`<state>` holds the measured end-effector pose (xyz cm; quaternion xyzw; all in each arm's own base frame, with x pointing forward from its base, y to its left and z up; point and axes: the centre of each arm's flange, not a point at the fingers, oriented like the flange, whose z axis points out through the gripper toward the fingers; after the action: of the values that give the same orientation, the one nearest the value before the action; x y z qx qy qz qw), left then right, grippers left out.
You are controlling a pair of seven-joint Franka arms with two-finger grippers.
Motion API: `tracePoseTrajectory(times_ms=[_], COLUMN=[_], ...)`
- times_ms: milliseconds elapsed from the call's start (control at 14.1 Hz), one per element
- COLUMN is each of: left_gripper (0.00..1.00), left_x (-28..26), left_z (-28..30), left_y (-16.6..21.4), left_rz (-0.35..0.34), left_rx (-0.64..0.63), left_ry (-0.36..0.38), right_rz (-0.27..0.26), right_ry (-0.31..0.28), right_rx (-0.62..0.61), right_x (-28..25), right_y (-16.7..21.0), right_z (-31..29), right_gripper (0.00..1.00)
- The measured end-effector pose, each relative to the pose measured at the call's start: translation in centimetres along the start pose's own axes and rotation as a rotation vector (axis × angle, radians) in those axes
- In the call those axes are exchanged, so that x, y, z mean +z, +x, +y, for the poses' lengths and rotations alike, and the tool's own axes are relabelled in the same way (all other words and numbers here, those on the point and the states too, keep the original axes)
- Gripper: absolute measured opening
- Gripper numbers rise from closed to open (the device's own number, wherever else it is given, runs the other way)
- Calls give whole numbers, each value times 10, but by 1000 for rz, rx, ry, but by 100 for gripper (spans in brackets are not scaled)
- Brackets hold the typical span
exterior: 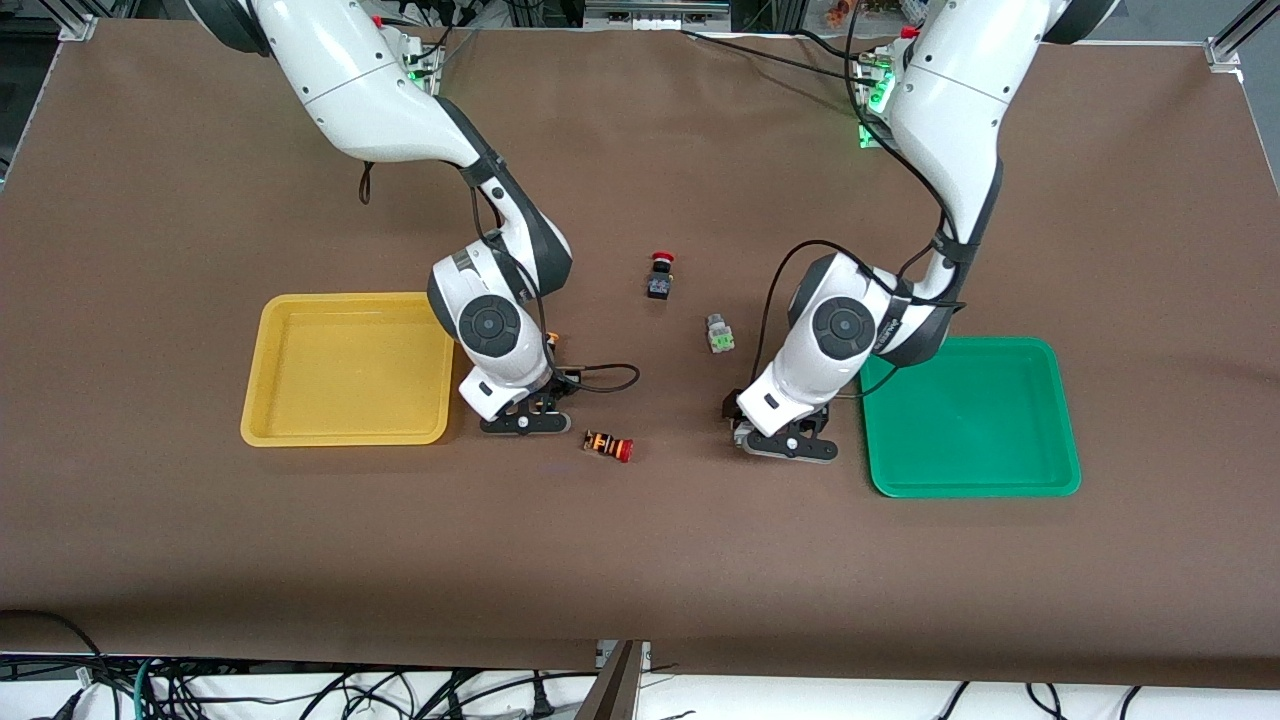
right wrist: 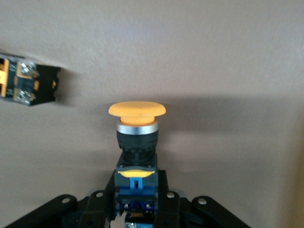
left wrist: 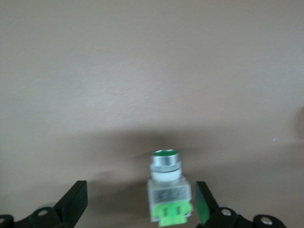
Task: Place green and yellow buttons in trays
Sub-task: 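Grasp the yellow button with the right gripper while the left gripper grasps the green one, then place the yellow button in its tray while the left gripper places the green one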
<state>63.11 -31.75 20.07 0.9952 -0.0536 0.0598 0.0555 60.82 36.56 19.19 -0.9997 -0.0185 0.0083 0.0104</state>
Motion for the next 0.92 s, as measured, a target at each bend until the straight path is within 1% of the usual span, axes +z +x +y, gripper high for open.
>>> tracePoseTrajectory(times_ms=[142, 213, 284, 355, 497, 568, 639, 710, 923], left_gripper=[100, 100, 100, 100, 100, 93, 84, 71, 41], left_x=[6, 8, 10, 13, 22, 27, 30, 31, 22], left_z=[11, 14, 15, 15, 12, 11, 11, 10, 11], left_y=[-5, -7, -8, -9, -12, -13, -15, -15, -7], left_rz=[4, 1, -1, -5, -17, -24, -29, -30, -16], left_rx=[15, 20, 22, 22, 21, 20, 21, 21, 19], left_ry=[-4, -4, -3, -2, 4, 7, 8, 9, 7], right_rz=[24, 27, 20, 0, -56, -78, -93, -103, -149], right_ry=[0, -8, -20, -35, -67, -85, -101, -115, -144], right_rx=[-13, -30, -50, -67, -88, -96, -107, -120, -116], right_x=[-19, -33, -48, -61, -83, -91, -96, -99, -97], right_y=[9, 14, 19, 23, 29, 32, 33, 33, 19], right_z=[6, 14, 27, 42, 79, 99, 119, 138, 194], right_gripper=[33, 33, 33, 33, 33, 33, 33, 33, 33])
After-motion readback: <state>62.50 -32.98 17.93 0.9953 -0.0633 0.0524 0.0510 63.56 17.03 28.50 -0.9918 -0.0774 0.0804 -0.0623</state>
